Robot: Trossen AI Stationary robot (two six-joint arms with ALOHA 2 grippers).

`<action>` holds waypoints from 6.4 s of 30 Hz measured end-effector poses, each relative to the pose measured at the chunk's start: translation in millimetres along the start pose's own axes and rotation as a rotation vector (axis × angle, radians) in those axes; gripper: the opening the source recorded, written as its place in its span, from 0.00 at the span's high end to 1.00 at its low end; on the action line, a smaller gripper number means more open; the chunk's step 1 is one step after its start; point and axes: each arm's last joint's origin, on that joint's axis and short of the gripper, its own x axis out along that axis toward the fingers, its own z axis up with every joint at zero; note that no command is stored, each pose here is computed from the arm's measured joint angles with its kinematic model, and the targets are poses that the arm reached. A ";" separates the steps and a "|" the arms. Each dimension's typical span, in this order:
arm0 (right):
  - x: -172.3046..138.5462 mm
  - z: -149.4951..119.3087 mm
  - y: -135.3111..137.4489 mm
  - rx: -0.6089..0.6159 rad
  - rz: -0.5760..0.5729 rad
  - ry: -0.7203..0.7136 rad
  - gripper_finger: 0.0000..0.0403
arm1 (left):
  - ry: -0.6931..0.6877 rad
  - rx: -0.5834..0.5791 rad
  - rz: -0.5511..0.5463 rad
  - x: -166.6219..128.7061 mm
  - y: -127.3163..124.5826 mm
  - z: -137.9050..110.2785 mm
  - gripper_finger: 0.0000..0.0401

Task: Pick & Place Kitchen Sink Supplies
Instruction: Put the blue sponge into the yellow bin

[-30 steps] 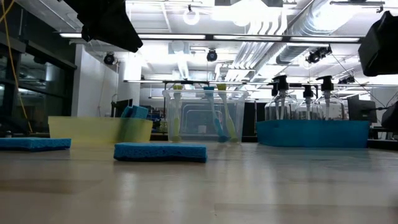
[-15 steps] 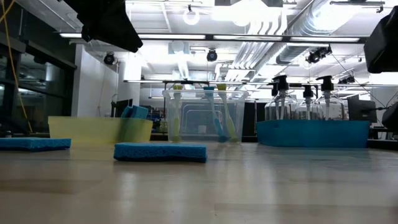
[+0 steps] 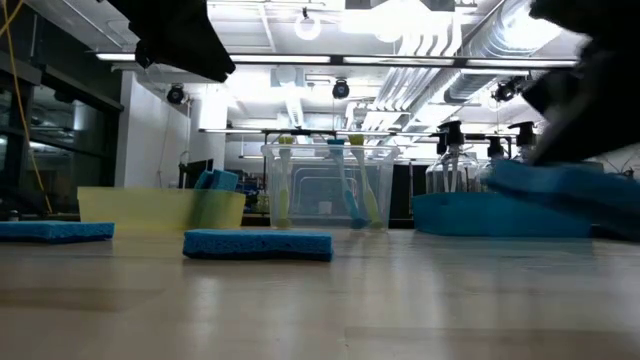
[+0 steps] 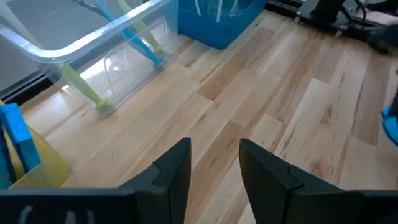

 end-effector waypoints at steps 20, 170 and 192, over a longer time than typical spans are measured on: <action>2.7 90.1 -25.8 -0.691 -0.413 -0.071 1.00 | -0.040 0.076 -0.164 44.4 -40.0 -6.9 0.67; 12.7 93.2 -71.4 -0.126 -0.556 -0.130 0.42 | -0.205 0.213 0.294 17.6 48.3 36.4 0.97; 28.9 100.1 -86.4 -0.086 -0.495 -0.169 0.42 | -0.244 0.146 0.611 4.8 135.5 -15.3 0.97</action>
